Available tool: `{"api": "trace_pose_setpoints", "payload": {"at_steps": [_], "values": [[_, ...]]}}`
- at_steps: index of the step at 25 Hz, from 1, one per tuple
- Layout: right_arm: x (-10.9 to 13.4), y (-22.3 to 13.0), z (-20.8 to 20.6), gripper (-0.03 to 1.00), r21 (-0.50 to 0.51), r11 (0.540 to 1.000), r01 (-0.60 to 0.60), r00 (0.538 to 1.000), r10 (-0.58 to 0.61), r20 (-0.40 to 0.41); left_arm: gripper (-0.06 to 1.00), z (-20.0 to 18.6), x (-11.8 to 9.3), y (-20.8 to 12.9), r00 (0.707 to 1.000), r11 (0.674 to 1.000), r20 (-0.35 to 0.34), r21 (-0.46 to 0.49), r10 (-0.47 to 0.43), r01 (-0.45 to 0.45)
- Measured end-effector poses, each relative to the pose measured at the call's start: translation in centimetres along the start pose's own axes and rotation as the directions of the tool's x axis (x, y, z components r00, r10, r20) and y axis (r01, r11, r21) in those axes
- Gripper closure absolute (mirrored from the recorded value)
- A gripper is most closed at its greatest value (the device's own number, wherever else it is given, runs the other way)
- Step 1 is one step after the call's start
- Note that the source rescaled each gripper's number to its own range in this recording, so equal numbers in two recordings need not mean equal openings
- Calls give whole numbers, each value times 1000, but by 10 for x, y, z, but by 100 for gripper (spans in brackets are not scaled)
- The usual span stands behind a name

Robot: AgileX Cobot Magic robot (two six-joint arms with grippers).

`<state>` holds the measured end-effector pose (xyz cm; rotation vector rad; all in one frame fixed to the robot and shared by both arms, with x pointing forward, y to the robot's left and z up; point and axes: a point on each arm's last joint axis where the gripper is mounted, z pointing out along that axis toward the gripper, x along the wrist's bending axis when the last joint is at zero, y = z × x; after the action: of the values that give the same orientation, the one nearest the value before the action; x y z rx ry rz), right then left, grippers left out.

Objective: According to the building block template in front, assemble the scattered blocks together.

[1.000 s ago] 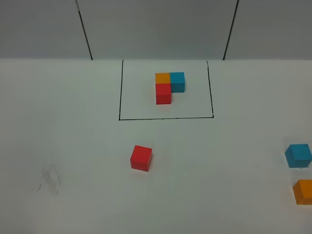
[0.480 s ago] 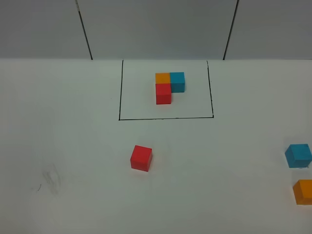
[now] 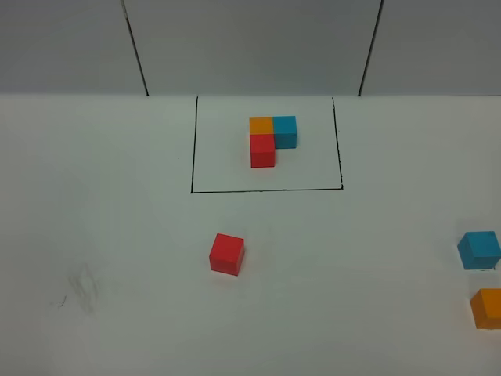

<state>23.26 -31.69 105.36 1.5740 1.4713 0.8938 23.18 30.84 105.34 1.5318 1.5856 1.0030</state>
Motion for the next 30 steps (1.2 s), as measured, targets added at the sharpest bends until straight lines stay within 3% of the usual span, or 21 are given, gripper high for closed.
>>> {"api": "trace_pose_setpoints", "payload": {"at_steps": [30], "values": [[0, 0, 0, 56, 0, 1000, 2, 1000, -2, 1, 94, 0, 0, 0, 1000, 1000, 0, -1, 0, 0]]}}
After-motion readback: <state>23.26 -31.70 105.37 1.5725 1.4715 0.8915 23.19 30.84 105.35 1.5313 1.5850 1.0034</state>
